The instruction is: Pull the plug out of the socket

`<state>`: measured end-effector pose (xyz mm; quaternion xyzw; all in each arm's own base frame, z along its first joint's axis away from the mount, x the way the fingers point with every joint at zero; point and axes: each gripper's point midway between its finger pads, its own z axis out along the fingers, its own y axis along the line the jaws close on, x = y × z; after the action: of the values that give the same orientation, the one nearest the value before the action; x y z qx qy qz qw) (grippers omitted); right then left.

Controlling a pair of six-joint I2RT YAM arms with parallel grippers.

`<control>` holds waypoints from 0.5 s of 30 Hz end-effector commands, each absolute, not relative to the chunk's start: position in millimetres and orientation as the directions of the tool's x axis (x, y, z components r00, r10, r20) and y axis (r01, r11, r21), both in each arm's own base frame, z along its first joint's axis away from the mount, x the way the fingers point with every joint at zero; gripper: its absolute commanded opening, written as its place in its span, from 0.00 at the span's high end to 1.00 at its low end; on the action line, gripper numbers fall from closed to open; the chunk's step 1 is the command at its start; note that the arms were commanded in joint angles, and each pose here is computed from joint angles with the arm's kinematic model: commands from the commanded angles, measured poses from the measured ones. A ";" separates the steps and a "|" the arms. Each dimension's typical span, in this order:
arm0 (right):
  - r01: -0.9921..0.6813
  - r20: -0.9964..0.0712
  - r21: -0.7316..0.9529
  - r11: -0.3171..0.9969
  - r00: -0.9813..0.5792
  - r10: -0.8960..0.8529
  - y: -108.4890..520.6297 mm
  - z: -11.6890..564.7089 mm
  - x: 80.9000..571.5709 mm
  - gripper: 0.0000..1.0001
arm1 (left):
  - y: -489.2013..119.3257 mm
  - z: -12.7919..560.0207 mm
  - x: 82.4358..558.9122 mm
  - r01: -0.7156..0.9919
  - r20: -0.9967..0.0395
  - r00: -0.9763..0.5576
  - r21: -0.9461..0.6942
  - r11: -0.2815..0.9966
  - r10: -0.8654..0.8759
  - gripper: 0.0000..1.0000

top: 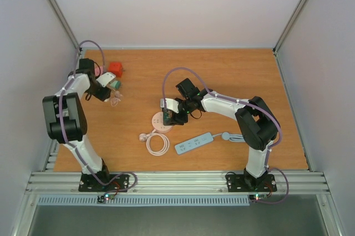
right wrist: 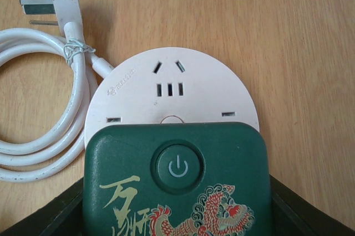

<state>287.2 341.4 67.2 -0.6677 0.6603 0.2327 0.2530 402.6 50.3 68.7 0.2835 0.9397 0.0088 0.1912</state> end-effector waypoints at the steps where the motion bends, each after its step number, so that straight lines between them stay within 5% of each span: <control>1: -0.996 -0.516 -0.012 0.083 -0.065 -0.854 314.4 29.7 292.8 0.98 | 72.0 59.6 408.8 0.424 -0.249 -0.863 0.113 0.899 0.439 0.62; 15: -0.996 -0.525 -0.008 0.094 -0.076 -0.848 317.2 33.1 295.1 0.97 | 121.4 34.0 414.4 0.284 -0.107 -0.947 0.161 0.945 0.302 0.59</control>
<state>291.8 341.0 67.8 -0.6615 0.6682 0.2247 0.2557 430.5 89.0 49.8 0.1870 0.9743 0.0430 0.1179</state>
